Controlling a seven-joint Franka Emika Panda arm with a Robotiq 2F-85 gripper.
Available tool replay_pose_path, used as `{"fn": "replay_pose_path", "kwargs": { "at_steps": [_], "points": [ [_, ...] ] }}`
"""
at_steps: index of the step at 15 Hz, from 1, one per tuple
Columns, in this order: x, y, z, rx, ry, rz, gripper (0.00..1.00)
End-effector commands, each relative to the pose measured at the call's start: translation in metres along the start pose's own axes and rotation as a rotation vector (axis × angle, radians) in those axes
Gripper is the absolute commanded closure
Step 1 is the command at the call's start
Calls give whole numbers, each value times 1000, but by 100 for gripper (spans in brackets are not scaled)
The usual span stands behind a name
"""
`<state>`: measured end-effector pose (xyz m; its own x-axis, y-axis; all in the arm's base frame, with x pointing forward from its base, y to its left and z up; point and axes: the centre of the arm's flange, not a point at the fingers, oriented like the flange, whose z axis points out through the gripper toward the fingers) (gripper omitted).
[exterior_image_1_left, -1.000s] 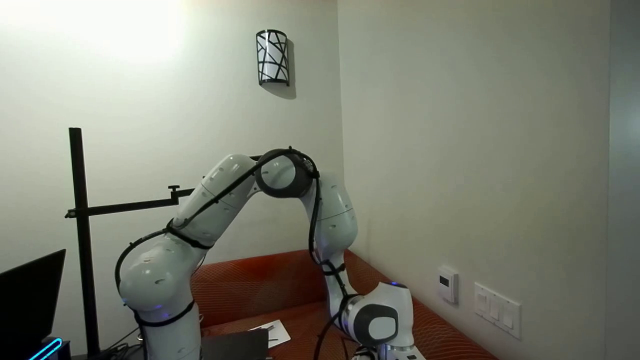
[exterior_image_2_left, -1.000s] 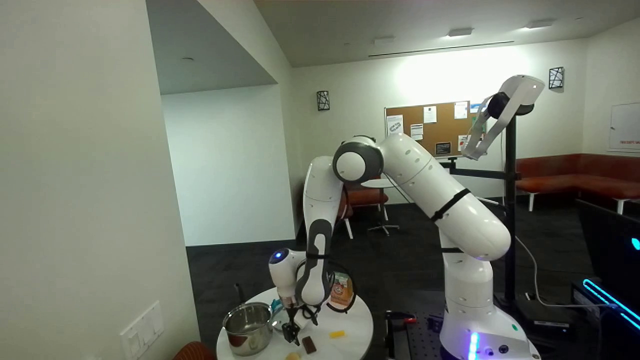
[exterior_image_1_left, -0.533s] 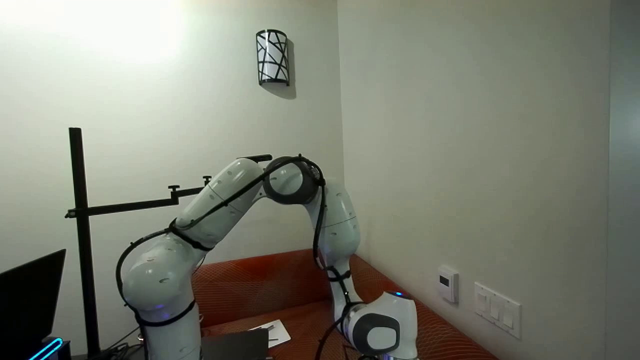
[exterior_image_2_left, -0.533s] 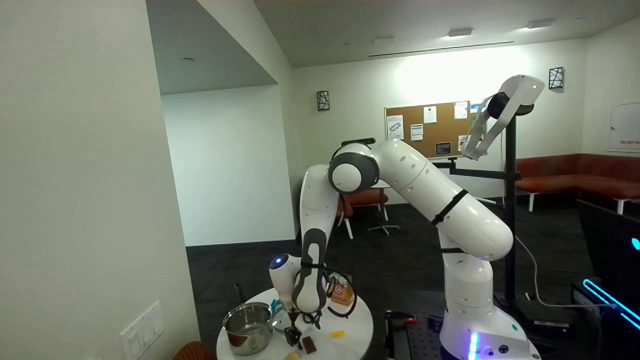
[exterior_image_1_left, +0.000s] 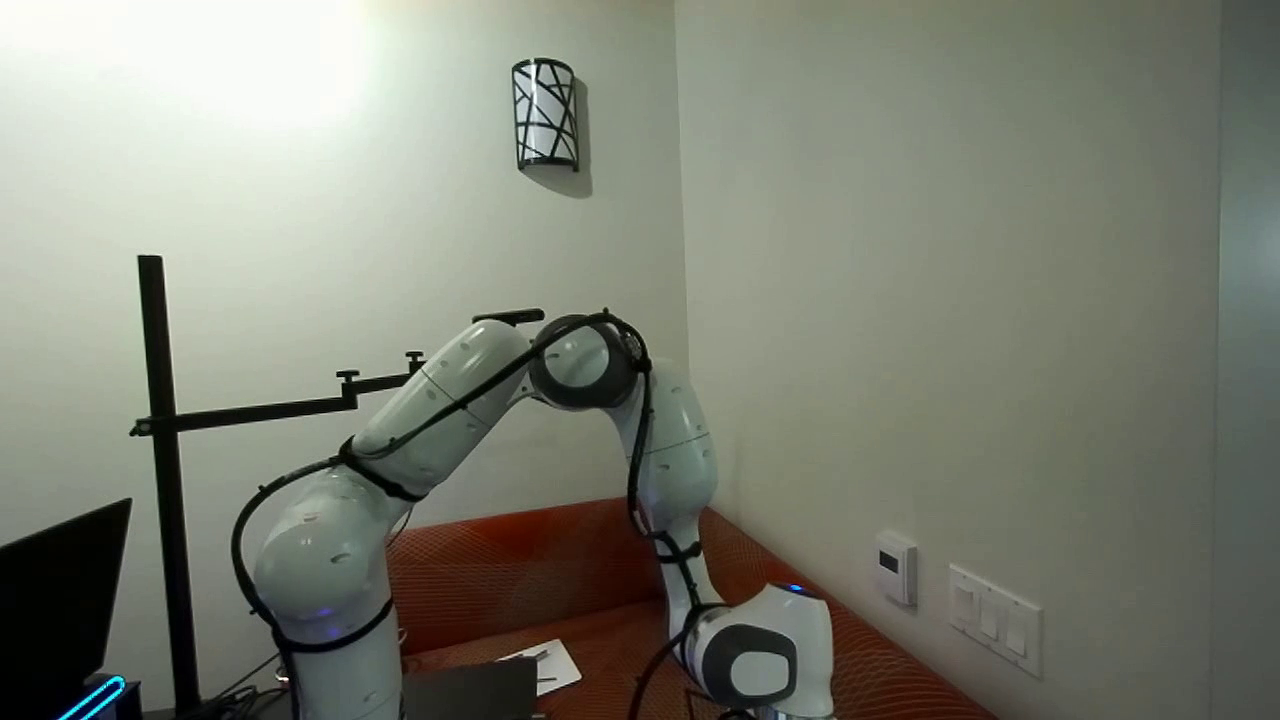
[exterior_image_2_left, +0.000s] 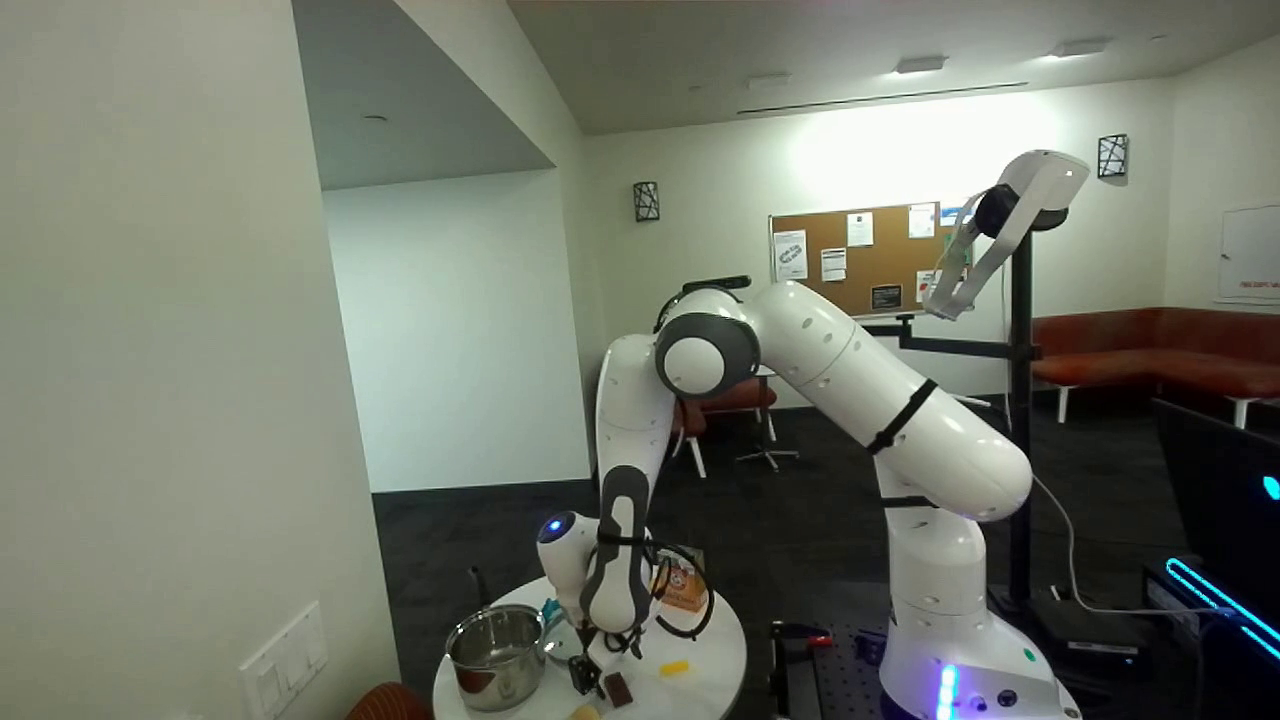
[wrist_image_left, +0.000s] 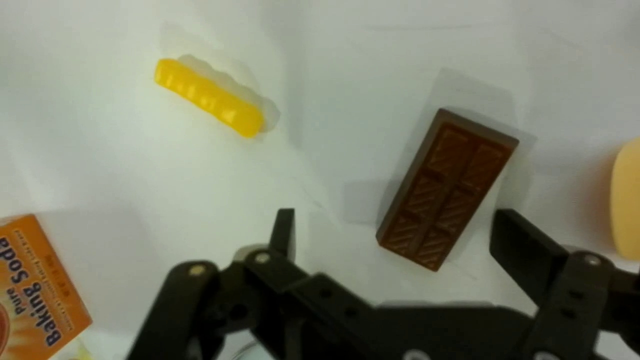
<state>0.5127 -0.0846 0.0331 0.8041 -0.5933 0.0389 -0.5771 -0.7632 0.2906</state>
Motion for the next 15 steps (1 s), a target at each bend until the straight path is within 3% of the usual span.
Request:
{"fn": "replay_pose_path", "kwargs": {
  "at_steps": [1, 8, 15],
  "points": [
    [1, 0, 3, 1, 13, 13, 30],
    [2, 5, 7, 41, -33, 78, 84],
    [8, 10, 4, 65, -45, 132, 88]
  ]
}}
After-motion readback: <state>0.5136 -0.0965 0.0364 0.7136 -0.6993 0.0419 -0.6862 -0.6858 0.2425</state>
